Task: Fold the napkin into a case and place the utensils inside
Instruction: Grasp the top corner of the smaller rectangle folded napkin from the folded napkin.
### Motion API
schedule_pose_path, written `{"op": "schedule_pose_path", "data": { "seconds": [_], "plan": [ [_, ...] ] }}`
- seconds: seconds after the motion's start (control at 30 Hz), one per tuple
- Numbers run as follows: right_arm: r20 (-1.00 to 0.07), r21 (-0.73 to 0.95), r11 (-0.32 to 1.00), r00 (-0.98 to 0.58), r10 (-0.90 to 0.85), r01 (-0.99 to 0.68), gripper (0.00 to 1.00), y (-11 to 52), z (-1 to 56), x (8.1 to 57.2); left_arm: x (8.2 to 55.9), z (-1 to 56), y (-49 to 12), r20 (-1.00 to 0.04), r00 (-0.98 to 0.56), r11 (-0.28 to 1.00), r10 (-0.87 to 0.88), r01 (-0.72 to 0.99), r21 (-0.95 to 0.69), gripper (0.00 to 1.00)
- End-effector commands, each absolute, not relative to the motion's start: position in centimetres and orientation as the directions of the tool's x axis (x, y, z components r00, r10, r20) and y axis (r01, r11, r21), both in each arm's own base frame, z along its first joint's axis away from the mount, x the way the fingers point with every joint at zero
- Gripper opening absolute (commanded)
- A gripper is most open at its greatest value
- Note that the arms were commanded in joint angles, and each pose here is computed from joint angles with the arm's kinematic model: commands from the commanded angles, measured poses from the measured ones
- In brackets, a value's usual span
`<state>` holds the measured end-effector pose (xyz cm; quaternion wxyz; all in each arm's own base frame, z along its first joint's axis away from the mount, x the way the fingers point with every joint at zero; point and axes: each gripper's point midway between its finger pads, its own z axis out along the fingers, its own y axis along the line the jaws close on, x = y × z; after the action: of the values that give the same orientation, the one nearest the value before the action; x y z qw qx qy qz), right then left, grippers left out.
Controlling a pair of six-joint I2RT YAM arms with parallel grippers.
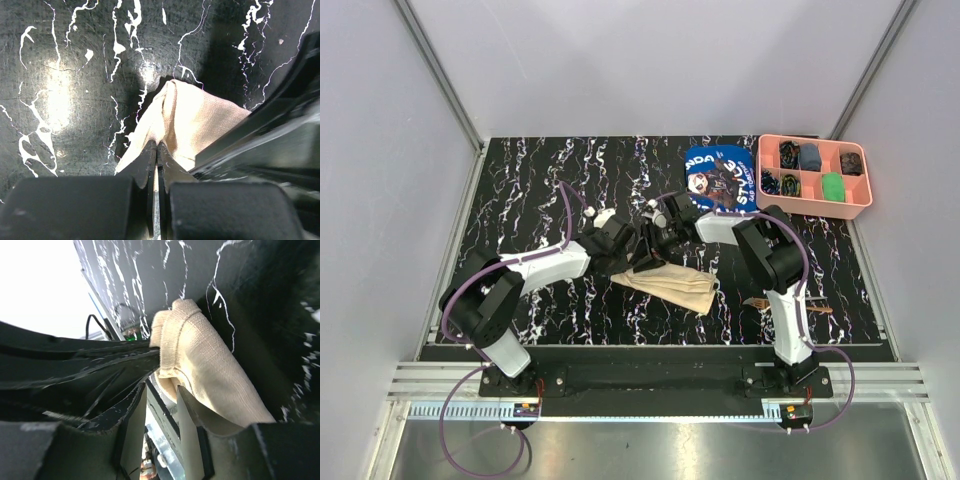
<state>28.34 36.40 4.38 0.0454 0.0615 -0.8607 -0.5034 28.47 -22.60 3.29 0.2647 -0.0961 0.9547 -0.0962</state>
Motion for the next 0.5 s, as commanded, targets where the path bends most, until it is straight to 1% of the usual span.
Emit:
{"op": "schedule_pose_path", "data": {
  "seconds": [0.0, 0.03, 0.1, 0.13, 0.2, 0.23, 0.47],
  "plan": [
    [-0.047, 0.885, 0.454, -0.988, -0.144, -0.108, 0.38, 36.0, 7.0, 29.2, 28.8, 4.3, -23.2, -0.503, -0.828, 0.955, -0.25, -0.125, -0.269, 0.0],
    [-0.052, 0.884, 0.453, -0.988, -0.144, -0.112, 0.3, 36.1, 7.0, 29.3, 28.8, 4.4, -23.2, -0.503, -0.827, 0.954, -0.252, -0.125, -0.271, 0.0],
    [-0.039, 0.884, 0.456, -0.988, -0.147, -0.103, 0.2, 36.2, 6.4, 29.4, 28.8, 4.5, -23.2, -0.505, -0.826, 0.954, -0.251, -0.124, -0.272, 0.0],
    [-0.036, 0.886, 0.452, -0.988, -0.148, -0.1, 0.12, 36.4, 6.3, 29.6, 28.8, 4.6, -23.2, -0.507, -0.825, 0.954, -0.251, -0.122, -0.273, 0.0],
    [-0.023, 0.883, 0.461, -0.989, -0.149, -0.09, 0.1, 36.6, 5.5, 29.7, 28.9, 4.8, -23.3, -0.508, -0.823, 0.953, -0.253, -0.123, -0.277, 0.0],
    [-0.025, 0.883, 0.46, -0.989, -0.149, -0.092, 0.07, 36.8, 5.5, 29.9, 28.9, 4.9, -23.3, -0.51, -0.822, 0.952, -0.255, -0.121, -0.281, 0.0],
    [-0.007, 0.882, 0.464, -0.985, -0.17, -0.086, 0.04, 37.9, 4.5, 29.6, 29.0, 5.4, -23.6, -0.517, -0.817, 0.951, -0.255, -0.115, -0.288, 0.0]
  ]
}}
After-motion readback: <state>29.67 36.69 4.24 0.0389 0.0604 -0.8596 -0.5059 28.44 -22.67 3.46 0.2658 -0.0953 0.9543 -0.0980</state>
